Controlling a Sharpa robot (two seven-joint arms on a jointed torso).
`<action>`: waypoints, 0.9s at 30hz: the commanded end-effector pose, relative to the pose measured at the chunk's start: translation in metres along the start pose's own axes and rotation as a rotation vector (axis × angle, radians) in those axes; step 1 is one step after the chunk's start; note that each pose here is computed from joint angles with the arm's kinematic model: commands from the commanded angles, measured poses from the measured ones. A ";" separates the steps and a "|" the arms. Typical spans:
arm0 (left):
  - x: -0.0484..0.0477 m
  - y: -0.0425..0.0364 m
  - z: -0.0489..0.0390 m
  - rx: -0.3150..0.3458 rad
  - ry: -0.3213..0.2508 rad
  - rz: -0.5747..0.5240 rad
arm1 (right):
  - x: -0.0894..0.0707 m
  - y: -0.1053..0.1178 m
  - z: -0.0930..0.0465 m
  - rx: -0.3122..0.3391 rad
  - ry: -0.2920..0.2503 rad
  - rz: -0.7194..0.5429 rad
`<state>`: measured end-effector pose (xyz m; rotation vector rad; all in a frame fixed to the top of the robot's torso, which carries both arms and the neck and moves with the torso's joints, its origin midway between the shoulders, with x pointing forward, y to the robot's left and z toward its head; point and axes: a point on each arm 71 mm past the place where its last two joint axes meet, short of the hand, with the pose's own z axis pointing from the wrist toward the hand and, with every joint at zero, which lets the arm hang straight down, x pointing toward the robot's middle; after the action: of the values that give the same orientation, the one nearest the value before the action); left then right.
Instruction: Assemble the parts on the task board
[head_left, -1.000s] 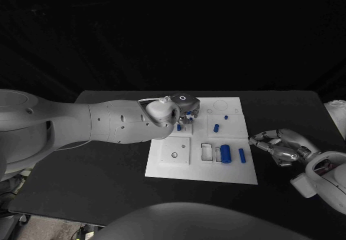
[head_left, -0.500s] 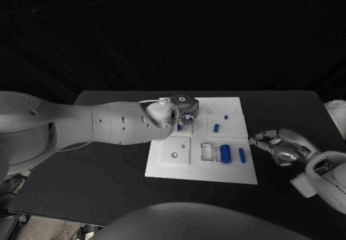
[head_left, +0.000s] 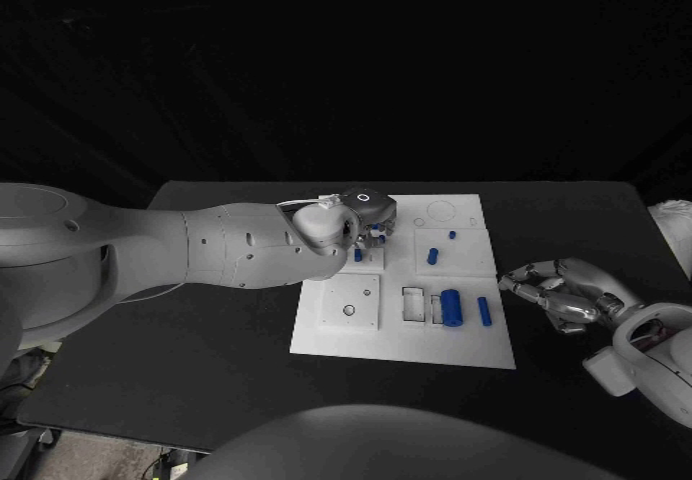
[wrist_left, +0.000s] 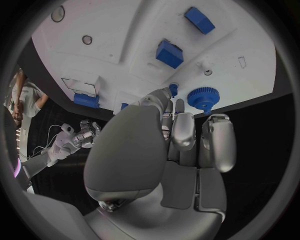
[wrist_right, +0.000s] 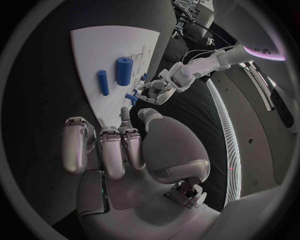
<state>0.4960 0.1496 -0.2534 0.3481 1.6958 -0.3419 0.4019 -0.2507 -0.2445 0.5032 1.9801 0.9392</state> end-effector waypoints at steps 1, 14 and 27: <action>-0.0004 -0.0006 0.0012 -0.012 -0.005 -0.004 | 0.001 0.000 0.000 -0.002 0.017 -0.010; 0.0039 -0.0018 0.0042 -0.019 0.013 0.002 | 0.002 0.000 0.000 0.001 0.022 -0.010; 0.0077 -0.0026 0.0053 -0.014 0.015 -0.002 | 0.002 0.000 0.000 0.003 0.025 -0.010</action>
<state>0.4986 0.1469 -0.2617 0.3375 1.7097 -0.3232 0.4020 -0.2508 -0.2452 0.5037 1.9889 0.9353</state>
